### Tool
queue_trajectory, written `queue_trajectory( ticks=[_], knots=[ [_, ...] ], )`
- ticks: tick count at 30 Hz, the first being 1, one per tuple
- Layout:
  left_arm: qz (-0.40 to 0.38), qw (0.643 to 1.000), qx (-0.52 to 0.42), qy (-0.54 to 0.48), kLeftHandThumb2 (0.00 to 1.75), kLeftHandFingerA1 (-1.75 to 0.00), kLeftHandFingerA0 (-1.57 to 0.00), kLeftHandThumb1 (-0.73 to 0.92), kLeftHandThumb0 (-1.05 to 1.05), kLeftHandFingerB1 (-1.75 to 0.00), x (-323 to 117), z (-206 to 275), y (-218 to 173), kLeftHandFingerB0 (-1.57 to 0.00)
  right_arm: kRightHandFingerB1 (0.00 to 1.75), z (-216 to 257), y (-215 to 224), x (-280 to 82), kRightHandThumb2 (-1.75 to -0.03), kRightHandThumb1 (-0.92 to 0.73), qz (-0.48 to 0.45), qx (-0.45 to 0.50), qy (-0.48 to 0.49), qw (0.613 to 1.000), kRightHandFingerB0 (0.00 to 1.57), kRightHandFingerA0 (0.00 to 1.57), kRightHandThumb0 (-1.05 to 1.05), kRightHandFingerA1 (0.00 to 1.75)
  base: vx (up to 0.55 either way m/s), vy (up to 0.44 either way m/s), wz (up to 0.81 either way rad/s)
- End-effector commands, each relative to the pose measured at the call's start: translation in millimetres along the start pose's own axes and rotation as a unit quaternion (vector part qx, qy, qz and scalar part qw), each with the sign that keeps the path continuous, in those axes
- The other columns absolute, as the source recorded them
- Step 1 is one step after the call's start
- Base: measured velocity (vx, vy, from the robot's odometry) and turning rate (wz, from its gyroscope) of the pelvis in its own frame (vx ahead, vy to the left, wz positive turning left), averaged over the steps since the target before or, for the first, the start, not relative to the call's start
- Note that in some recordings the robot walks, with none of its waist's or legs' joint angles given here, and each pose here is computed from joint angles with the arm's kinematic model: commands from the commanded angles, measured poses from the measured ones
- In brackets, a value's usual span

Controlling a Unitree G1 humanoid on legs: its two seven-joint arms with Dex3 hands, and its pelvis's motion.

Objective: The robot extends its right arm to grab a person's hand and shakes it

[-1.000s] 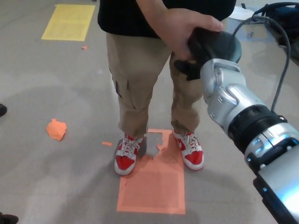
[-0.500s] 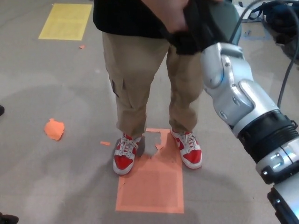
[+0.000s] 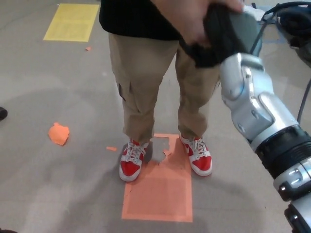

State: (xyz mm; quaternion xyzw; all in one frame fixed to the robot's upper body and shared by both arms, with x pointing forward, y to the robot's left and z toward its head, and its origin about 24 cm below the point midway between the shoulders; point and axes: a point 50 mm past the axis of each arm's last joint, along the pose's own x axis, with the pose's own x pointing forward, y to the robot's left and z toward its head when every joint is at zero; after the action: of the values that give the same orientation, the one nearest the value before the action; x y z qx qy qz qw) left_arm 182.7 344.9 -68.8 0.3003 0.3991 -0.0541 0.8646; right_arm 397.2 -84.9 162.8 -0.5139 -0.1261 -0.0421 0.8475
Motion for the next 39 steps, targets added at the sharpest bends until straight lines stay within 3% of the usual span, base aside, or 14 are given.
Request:
queue_trajectory(
  ticks=[1,2,3,8,9,10,19,20,21,25,26,31,32,39],
  knots=[
    [0.001,1.000,0.011,-0.008,0.64,-0.39,-0.40,0.84,-0.50,-0.32,-3.4,-0.1,8.3,-0.27,0.51,-46.7,58.4,-23.9,-0.62,-0.76,0.142,0.020,0.105,0.984,0.67,0.80,-0.42,0.57,0.00,0.000,0.00],
    [0.003,1.000,0.010,-0.010,0.64,-0.40,-0.42,0.83,-0.49,-0.33,-3.0,1.0,8.8,-0.28,0.70,-50.8,65.1,-28.7,-0.97,-0.61,0.155,0.033,0.117,0.980,0.68,0.85,-0.42,0.77,0.00,0.000,0.00],
    [0.003,1.000,0.008,-0.012,0.65,-0.40,-0.41,0.83,-0.49,-0.34,-3.0,1.6,8.9,-0.29,0.56,-52.9,68.7,-31.2,-0.62,-0.74,0.162,0.037,0.123,0.978,0.72,0.89,-0.43,0.65,0.00,0.000,0.00],
    [-0.002,1.000,-0.002,-0.012,1.00,-0.55,-0.33,0.64,-0.49,-0.45,-2.9,1.0,8.6,-0.16,0.57,-56.6,74.1,-34.6,-0.61,-0.73,0.173,0.031,0.126,0.976,0.75,0.88,-0.44,0.67,0.00,0.000,0.00],
    [0.000,1.000,0.004,-0.010,1.00,-0.55,-0.35,0.65,-0.47,-0.46,-2.8,0.8,8.4,-0.17,0.71,-54.9,72.1,-32.4,-0.96,-0.60,0.171,0.031,0.123,0.977,0.73,0.85,-0.44,0.76,0.00,0.000,0.00],
    [0.001,1.000,0.007,-0.008,0.64,-0.39,-0.40,0.84,-0.49,-0.33,-2.7,0.7,8.6,-0.29,0.54,-52.8,69.8,-29.9,-0.62,-0.74,0.168,0.032,0.120,0.978,0.71,0.85,-0.44,0.60,0.00,0.000,0.00],
    [0.005,1.000,-0.004,-0.004,0.65,-0.39,-0.38,0.84,-0.48,-0.33,-1.8,1.1,9.0,-0.26,0.56,-3.0,1.4,3.8,-0.63,-0.77,0.011,0.055,-0.011,0.998,0.78,0.90,-0.53,0.76,0.00,0.000,0.00],
    [0.007,1.000,-0.003,-0.005,0.66,-0.39,-0.39,0.83,-0.48,-0.33,-1.9,0.9,8.7,-0.26,0.73,6.6,-11.4,4.0,-1.04,-0.63,-0.017,0.066,-0.038,0.997,0.75,0.87,-0.46,0.89,0.00,0.000,0.00],
    [0.010,1.000,0.000,-0.004,0.64,-0.40,-0.43,0.83,-0.48,-0.33,-1.7,0.8,8.4,-0.28,0.56,19.6,-28.8,2.8,-0.63,-0.77,-0.044,0.077,-0.063,0.994,0.80,0.90,-0.56,0.89,0.00,0.000,0.00],
    [0.010,1.000,0.007,-0.007,0.64,-0.40,-0.43,0.84,-0.47,-0.34,-2.6,0.2,8.6,-0.31,0.50,50.3,-72.9,-7.5,-0.63,-0.76,-0.088,0.106,-0.107,0.985,0.76,0.93,-0.59,0.70,0.00,0.000,0.00],
    [0.006,1.000,0.001,-0.010,0.99,-0.56,-0.37,0.66,-0.46,-0.47,-3.2,-0.4,8.8,-0.22,0.48,59.4,-88.3,-13.9,-0.63,-0.74,-0.107,0.120,-0.126,0.979,0.73,0.96,-0.61,0.59,0.00,0.000,0.00],
    [0.005,1.000,-0.006,-0.015,0.98,-0.55,-0.35,0.66,-0.46,-0.47,-4.2,-1.4,8.0,-0.20,0.48,67.6,-106.8,-22.9,-0.67,-0.63,-0.125,0.117,-0.136,0.976,0.59,0.84,-0.69,0.59,0.00,0.000,0.00],
    [0.005,1.000,-0.004,-0.012,0.65,-0.40,-0.41,0.83,-0.46,-0.34,-4.3,-2.0,8.3,-0.29,0.56,66.0,-106.9,-21.0,-0.96,-0.56,-0.123,0.114,-0.132,0.977,0.48,0.86,-0.62,0.73,0.00,0.000,0.00],
    [0.005,1.000,0.000,-0.007,0.65,-0.40,-0.42,0.84,-0.48,-0.35,-3.7,-2.1,8.3,-0.32,0.46,45.9,-75.1,-5.3,-0.63,-0.66,-0.046,0.078,-0.065,0.994,0.57,0.82,-0.72,0.56,0.00,0.000,0.00]
  ],
)
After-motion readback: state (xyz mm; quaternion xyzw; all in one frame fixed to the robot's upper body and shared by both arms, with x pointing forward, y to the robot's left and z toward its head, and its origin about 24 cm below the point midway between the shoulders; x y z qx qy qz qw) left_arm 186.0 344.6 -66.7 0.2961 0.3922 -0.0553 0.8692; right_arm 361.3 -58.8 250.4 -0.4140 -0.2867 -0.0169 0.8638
